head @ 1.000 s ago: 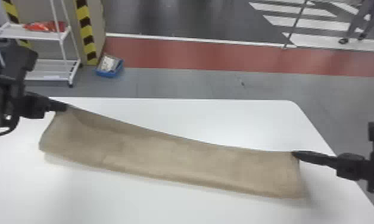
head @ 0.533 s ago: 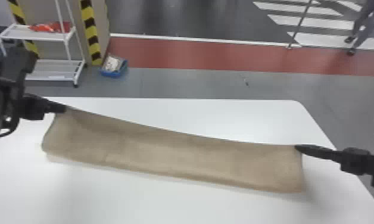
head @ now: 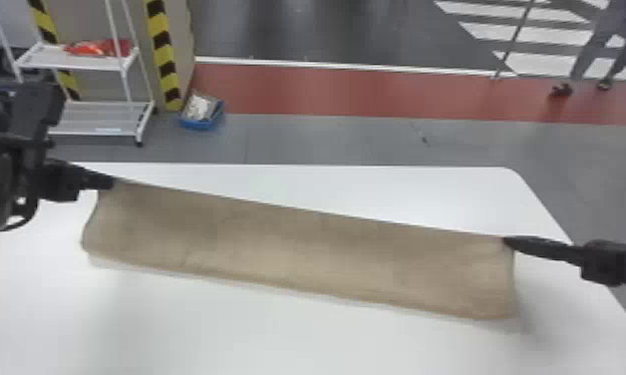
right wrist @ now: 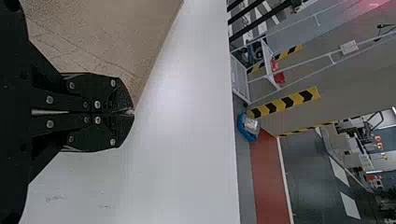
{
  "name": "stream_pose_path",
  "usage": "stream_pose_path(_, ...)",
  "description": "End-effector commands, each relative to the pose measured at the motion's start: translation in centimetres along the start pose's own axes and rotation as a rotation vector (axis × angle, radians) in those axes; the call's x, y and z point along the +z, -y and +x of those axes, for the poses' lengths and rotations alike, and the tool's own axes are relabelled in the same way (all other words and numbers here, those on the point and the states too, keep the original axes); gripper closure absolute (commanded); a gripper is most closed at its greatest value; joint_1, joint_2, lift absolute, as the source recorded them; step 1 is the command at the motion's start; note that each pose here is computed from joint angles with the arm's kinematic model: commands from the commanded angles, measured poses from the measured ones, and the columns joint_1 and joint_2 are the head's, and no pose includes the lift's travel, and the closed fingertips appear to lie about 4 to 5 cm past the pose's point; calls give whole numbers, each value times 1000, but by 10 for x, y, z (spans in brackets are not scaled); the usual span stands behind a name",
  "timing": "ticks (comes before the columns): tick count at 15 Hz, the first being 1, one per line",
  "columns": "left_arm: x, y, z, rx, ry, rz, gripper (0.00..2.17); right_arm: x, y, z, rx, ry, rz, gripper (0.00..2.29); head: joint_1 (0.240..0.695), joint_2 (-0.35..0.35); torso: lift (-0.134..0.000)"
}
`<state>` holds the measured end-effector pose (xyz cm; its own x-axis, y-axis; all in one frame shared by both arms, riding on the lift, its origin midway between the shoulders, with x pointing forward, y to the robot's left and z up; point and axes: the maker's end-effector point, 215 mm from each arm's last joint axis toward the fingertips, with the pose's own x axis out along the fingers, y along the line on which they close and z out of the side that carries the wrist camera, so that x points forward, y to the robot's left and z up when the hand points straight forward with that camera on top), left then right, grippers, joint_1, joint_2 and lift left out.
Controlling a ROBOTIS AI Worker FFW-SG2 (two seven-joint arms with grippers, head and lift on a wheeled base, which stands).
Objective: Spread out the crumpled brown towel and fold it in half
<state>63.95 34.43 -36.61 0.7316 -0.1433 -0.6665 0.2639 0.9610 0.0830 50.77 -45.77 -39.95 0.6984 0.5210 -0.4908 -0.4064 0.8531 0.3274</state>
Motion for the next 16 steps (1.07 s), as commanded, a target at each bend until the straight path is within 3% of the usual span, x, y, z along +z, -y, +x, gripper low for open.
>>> stream_pose_path(1,1,-1,2,-1,6,3,1700,-5,0,6,-1,-20,0,1193,695,-108,-124)
stream_pose_path(3,-2,-1,4,4,3,6,1700,-9,4,12,-15,-34,4,1166,695,-105,-124)
stream_pose_path(4,-1,-1,5,7,5,10,1514,-12,8,14,-36,-41,10,643,695,-105,-124)
stream_pose_path(5,-2,-3,7,28,8,15,576,-14,13,16,-67,-37,16,12,695,-105,-124)
stream_pose_path(6,-2,-1,8,30,16,27,-1,-14,15,17,-77,-32,19,-2,695,-106,-124)
stream_pose_path(16,-13,-13,2,49,31,7,19,-9,-3,6,-55,29,37,33,695,-98,-124)
